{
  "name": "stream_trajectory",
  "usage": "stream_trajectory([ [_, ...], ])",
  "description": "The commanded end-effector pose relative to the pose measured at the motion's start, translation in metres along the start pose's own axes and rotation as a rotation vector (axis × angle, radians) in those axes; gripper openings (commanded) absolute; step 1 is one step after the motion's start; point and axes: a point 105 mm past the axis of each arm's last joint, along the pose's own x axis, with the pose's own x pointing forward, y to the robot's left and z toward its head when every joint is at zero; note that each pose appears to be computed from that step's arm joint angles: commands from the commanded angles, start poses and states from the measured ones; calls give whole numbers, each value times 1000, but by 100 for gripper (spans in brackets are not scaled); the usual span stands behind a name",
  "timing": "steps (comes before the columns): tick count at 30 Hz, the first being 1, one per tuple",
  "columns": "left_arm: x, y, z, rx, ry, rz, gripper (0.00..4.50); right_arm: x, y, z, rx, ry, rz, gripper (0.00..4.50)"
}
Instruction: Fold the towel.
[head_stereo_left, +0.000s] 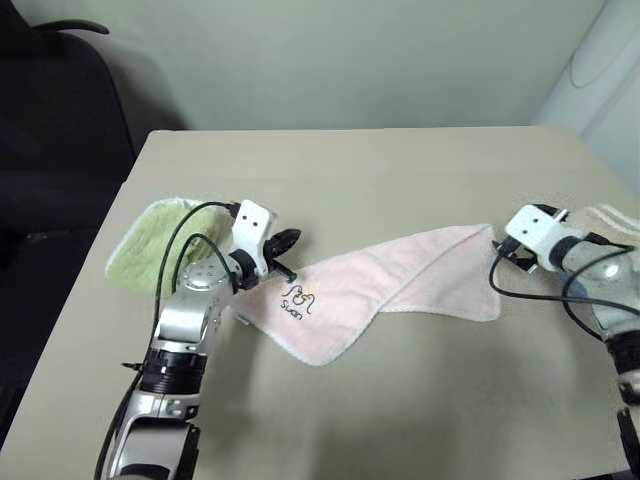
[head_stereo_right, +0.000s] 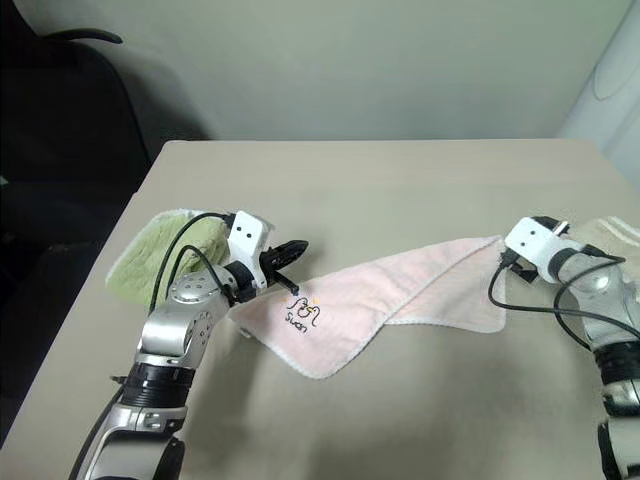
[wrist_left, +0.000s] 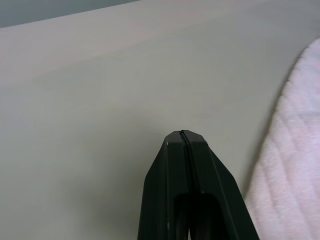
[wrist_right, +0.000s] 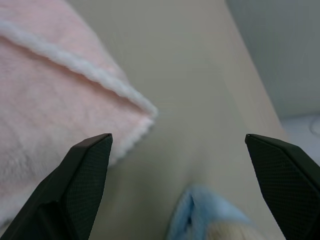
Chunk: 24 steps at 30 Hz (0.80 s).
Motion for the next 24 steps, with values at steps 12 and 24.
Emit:
stream_trajectory([
  [12,-34,-13,3,-5,-40,67,0,44,6,28,-232,-1,129,432],
  [24,-77,-13,14,235,104,-336,60,44,8,40,-209,-80,109,34],
])
